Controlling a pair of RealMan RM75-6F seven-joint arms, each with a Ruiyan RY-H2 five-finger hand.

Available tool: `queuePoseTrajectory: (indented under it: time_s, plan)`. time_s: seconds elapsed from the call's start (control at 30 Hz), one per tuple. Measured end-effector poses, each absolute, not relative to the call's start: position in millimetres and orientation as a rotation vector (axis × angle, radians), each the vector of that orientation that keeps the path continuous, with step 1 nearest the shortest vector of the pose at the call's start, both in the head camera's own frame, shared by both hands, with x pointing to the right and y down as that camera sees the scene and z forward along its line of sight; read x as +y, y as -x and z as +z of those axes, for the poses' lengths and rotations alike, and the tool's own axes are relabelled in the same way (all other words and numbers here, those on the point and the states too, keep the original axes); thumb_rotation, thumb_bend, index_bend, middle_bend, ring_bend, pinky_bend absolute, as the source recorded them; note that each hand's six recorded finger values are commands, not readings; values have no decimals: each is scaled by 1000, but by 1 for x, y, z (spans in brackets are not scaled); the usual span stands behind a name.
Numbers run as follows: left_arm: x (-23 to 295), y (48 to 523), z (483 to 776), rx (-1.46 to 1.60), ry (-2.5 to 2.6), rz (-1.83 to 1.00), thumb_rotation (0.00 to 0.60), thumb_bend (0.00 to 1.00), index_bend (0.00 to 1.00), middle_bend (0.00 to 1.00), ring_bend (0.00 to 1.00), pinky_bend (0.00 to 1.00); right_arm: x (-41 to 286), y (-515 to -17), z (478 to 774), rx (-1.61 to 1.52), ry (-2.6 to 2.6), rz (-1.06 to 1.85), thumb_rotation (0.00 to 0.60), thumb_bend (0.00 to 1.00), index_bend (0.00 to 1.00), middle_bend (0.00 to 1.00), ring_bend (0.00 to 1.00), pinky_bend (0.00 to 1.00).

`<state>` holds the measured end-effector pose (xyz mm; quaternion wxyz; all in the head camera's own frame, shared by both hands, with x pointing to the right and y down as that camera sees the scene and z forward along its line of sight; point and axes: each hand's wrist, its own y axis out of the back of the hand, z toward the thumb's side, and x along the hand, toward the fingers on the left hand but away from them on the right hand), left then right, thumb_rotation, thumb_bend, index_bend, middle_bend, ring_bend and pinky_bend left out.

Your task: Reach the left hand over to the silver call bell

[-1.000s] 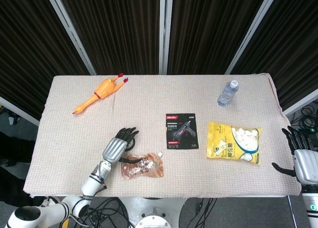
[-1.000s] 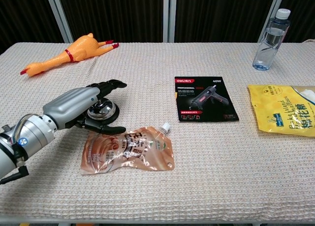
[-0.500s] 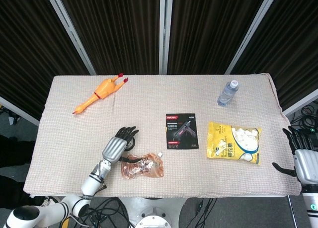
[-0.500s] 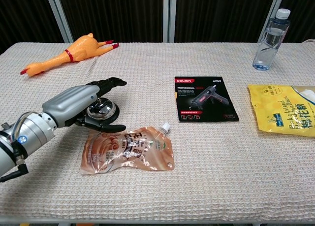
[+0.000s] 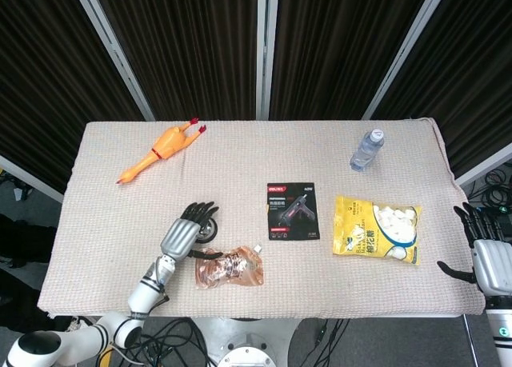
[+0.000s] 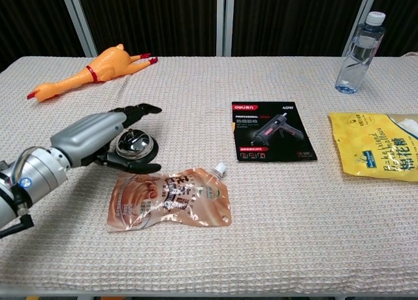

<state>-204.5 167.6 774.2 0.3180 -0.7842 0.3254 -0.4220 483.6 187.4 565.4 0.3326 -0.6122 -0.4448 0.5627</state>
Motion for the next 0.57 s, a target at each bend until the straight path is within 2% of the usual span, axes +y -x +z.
queuePoseTrajectory:
  time_s: [0.17, 0.27, 0.57]
  plan:
    - [145, 226, 748, 931, 1946, -1086, 251, 0, 42, 0, 0, 0, 188, -482, 565, -1168, 1608, 1459, 600, 0, 0, 0, 0, 0]
    - [140, 257, 734, 937, 1836, -1129, 250, 0, 42, 0, 0, 0, 188, -481, 563, -1175, 1614, 1443, 600, 0, 0, 0, 0, 0]
    - [162, 386, 671, 1037, 1541, -1361, 248, 0, 43, 0, 0, 0, 188, -470, 568, -1154, 1646, 1416, 600, 0, 0, 0, 0, 0]
